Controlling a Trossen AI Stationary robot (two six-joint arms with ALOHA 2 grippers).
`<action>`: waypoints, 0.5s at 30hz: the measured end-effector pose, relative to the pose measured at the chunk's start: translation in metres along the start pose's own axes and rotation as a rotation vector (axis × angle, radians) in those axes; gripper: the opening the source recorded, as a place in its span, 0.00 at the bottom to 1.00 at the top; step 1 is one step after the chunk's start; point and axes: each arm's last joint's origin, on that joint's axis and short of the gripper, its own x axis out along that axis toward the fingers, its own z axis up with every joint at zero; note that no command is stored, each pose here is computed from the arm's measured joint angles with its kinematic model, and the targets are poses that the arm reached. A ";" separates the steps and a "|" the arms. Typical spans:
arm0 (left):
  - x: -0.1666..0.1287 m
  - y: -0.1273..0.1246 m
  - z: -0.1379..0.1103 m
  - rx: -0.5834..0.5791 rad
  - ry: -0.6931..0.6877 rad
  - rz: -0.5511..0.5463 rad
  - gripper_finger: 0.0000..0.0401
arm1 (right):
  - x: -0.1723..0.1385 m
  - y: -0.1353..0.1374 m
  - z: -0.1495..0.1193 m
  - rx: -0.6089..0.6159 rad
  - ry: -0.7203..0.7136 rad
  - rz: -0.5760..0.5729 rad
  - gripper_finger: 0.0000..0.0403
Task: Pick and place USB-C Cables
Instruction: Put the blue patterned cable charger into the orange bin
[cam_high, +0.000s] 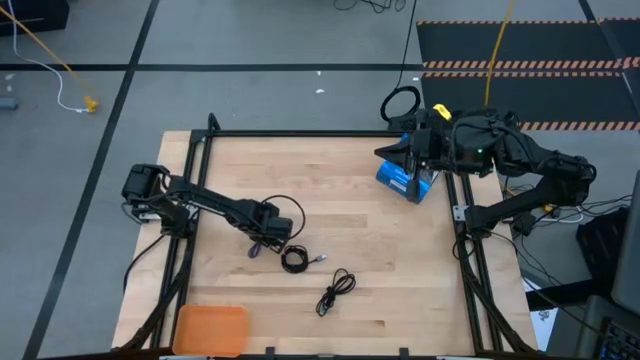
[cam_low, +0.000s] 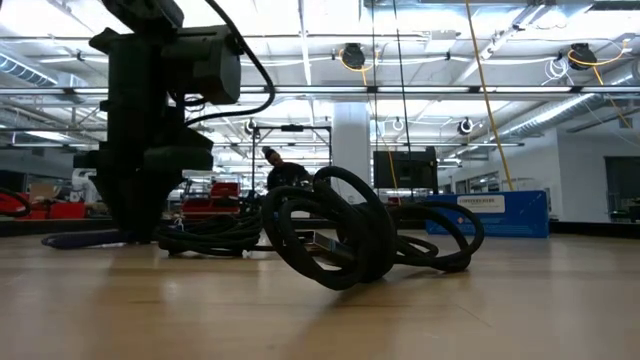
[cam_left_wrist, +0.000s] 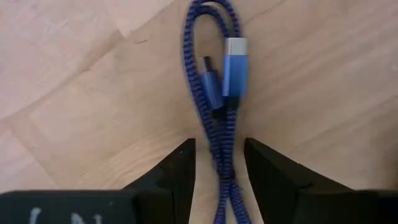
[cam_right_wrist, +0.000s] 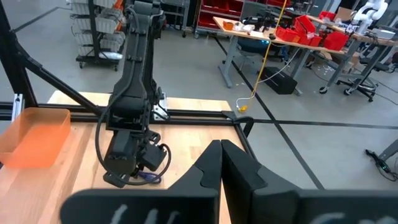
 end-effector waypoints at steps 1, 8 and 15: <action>0.000 0.000 0.000 0.000 0.000 0.000 0.36 | 0.000 0.000 0.000 0.000 0.000 0.000 0.00; 0.000 0.000 0.000 0.021 0.002 0.001 0.26 | 0.000 0.000 0.000 0.000 0.000 0.000 0.00; 0.000 0.000 0.000 0.038 0.001 -0.005 0.07 | 0.000 0.000 0.000 0.000 0.000 0.000 0.00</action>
